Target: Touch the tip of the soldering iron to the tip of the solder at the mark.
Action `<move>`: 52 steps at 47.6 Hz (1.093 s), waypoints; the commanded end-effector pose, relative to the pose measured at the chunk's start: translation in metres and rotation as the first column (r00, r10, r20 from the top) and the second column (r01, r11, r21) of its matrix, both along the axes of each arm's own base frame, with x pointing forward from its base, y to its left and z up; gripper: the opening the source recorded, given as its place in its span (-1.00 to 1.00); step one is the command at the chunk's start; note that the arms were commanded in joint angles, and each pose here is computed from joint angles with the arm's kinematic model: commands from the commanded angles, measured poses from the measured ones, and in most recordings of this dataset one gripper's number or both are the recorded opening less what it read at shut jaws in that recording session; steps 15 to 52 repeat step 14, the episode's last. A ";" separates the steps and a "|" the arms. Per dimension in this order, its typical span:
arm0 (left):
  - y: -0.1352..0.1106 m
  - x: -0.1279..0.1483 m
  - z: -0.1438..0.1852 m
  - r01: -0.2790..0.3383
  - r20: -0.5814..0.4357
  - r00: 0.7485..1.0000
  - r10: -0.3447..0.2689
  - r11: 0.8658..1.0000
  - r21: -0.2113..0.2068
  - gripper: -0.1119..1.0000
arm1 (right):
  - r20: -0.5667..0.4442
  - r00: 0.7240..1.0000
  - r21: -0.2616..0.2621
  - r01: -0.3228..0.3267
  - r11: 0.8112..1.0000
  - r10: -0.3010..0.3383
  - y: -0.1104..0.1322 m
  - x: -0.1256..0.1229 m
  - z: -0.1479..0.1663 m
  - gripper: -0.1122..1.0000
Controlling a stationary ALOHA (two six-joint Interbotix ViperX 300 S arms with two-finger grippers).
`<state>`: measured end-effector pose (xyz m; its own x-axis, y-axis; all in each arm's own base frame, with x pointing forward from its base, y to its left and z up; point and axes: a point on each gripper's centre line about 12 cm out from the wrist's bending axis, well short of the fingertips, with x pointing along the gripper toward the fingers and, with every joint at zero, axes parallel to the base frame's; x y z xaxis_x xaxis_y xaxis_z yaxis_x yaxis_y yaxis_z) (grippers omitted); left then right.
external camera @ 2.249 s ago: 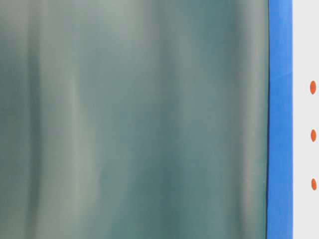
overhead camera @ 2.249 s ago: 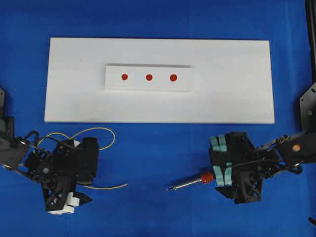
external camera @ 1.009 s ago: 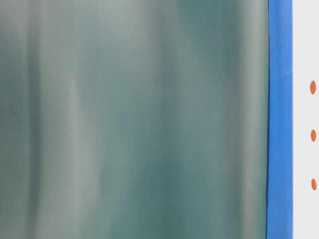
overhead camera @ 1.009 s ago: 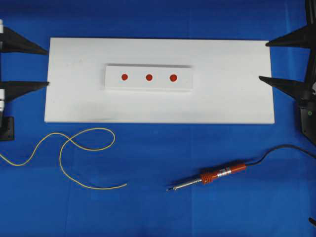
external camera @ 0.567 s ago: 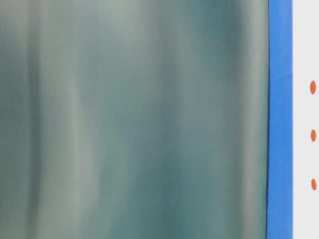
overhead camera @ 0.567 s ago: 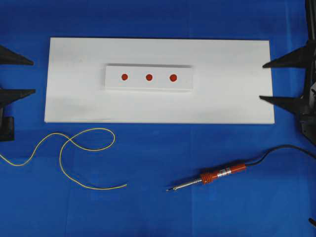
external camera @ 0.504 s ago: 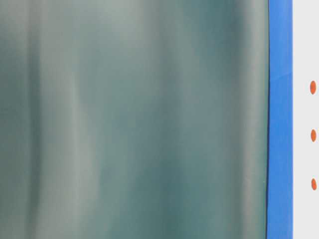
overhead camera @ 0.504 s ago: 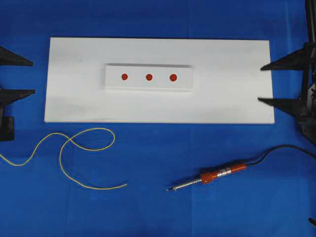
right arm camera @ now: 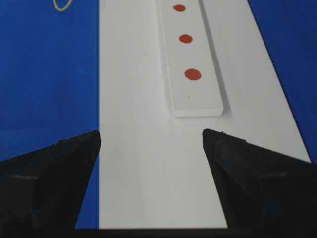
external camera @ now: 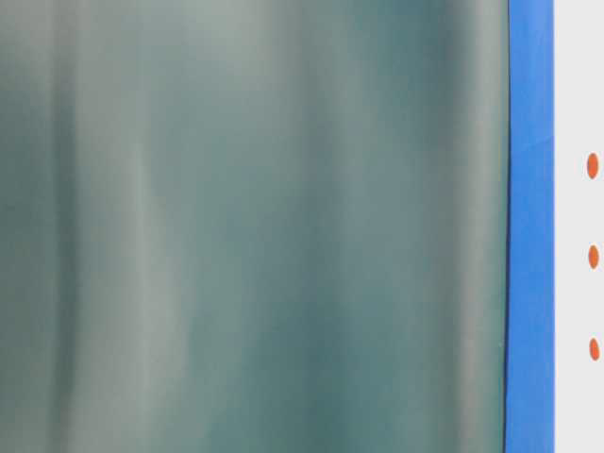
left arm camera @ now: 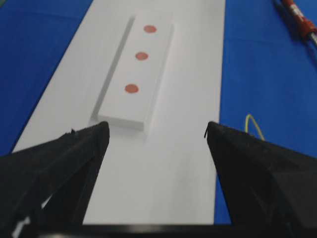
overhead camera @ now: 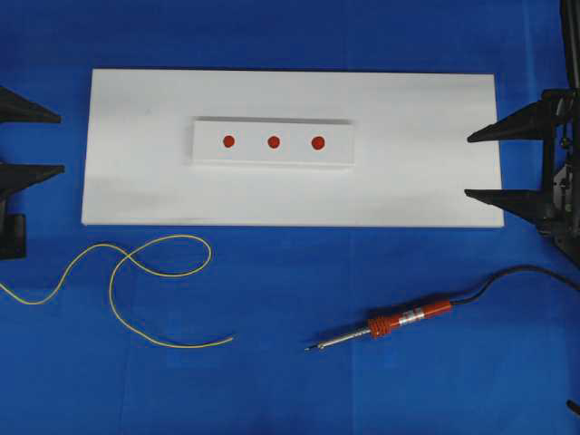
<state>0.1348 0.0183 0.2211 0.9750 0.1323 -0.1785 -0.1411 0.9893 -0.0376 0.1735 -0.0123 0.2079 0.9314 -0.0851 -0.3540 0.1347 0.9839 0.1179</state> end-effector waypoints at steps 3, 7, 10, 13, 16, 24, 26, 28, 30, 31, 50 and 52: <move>0.001 0.001 0.003 -0.003 0.000 1.000 0.003 1.000 -0.003 0.55 | 0.011 1.000 0.004 0.002 1.000 -0.002 0.000 0.002 0.005 0.62; 0.001 0.001 0.003 -0.003 0.000 1.000 0.003 1.000 -0.002 0.55 | 0.014 1.000 0.004 0.002 1.000 -0.002 0.000 0.003 0.006 0.62; 0.001 0.001 0.003 -0.003 0.000 1.000 0.003 1.000 -0.002 0.55 | 0.014 1.000 0.004 0.002 1.000 -0.002 0.000 0.003 0.006 0.62; 0.001 0.001 0.002 -0.003 -0.001 1.000 0.003 1.000 -0.002 0.55 | 0.014 1.000 0.004 0.002 1.000 -0.002 0.000 0.003 0.006 0.62; 0.001 0.001 0.003 -0.003 0.000 1.000 0.003 1.000 -0.002 0.55 | 0.014 1.000 0.004 0.002 1.000 -0.002 0.000 0.003 0.006 0.62; 0.001 0.001 0.003 -0.003 0.000 1.000 0.003 1.000 -0.002 0.55 | 0.014 1.000 0.004 0.002 1.000 -0.002 0.000 0.003 0.006 0.62; 0.001 0.001 0.003 -0.003 0.000 1.000 0.003 1.000 -0.002 0.55 | 0.014 1.000 0.004 0.002 1.000 -0.002 0.000 0.003 0.006 0.62; 0.001 0.001 0.003 -0.003 0.000 1.000 0.003 1.000 -0.002 0.55 | 0.014 1.000 0.004 0.002 1.000 -0.002 0.000 0.003 0.006 0.62; 0.001 0.001 0.003 -0.003 0.000 1.000 0.003 1.000 -0.002 0.55 | 0.014 1.000 0.004 0.002 1.000 -0.002 0.000 0.003 0.006 0.62; 0.001 0.001 0.003 -0.003 0.000 1.000 0.003 1.000 -0.002 0.55 | 0.014 1.000 0.004 0.002 1.000 -0.002 0.000 0.003 0.006 0.62; 0.001 0.001 0.003 -0.003 0.000 1.000 0.003 1.000 -0.002 0.55 | 0.014 1.000 0.004 0.002 1.000 -0.002 0.000 0.003 0.006 0.62; 0.001 0.001 0.003 -0.003 0.000 1.000 0.003 1.000 -0.002 0.55 | 0.014 1.000 0.004 0.002 1.000 -0.002 0.000 0.003 0.006 0.62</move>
